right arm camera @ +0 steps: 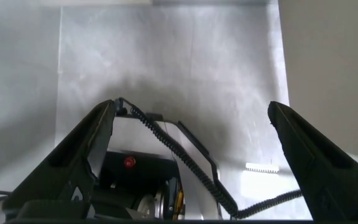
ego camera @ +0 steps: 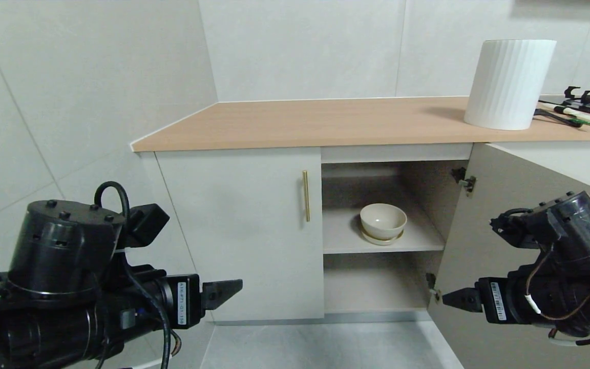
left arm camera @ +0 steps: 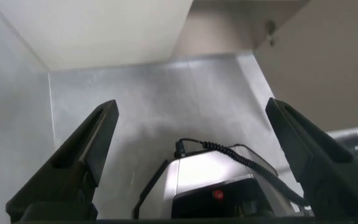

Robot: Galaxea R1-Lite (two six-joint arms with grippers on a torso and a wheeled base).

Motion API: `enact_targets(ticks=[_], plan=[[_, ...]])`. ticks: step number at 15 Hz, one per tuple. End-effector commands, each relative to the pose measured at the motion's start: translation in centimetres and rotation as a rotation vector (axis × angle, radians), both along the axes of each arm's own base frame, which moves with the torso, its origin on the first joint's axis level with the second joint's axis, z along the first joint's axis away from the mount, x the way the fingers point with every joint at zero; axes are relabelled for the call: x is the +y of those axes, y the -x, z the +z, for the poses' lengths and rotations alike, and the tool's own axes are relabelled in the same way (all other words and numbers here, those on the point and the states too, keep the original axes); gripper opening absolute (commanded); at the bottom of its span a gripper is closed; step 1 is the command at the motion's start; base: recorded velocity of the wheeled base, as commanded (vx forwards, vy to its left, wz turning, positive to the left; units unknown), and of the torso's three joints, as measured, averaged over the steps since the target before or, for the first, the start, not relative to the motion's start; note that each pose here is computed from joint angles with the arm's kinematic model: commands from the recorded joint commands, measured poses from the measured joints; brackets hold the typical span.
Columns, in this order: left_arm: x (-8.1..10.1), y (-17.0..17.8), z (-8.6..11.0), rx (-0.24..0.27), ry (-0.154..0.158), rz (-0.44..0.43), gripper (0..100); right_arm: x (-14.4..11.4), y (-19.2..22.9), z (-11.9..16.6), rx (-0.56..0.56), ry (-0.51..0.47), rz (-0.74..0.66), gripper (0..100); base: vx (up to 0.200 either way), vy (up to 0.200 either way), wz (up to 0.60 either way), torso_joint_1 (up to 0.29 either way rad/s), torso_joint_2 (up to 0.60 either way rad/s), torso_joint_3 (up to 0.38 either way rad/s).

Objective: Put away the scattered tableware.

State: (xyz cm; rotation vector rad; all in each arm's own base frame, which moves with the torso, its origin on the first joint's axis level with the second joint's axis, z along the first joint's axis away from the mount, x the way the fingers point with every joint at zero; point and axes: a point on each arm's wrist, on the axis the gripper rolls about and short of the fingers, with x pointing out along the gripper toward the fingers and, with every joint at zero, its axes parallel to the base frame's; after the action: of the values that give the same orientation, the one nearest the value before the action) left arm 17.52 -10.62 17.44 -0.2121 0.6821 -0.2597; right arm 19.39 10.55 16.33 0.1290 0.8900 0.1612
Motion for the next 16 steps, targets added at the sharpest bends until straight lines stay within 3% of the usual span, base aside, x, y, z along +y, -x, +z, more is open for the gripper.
enact_targets(ticks=[1, 13, 16], plan=[[0.0, 0.0, -0.1, 0.003, -0.002, -0.001, 100, 0.0, 0.0, -0.1, 0.003, 0.002, 0.001, 100, -0.2, 0.0, 0.0, 0.002, 0.0, -0.007], [-0.1, 0.0, 0.0, -0.001, -0.002, -0.003, 100, -0.4, 1.0, 0.8, -0.033, -0.009, 0.01, 100, -0.017, 0.0, 0.0, 0.001, 0.0, 0.001], [-0.2, 0.1, -0.1, 0.001, -0.007, -0.01, 100, -0.8, 2.2, 1.4, -0.015, 0.044, 0.04, 100, 0.0, 0.0, 0.0, 0.0, 0.0, 0.0]])
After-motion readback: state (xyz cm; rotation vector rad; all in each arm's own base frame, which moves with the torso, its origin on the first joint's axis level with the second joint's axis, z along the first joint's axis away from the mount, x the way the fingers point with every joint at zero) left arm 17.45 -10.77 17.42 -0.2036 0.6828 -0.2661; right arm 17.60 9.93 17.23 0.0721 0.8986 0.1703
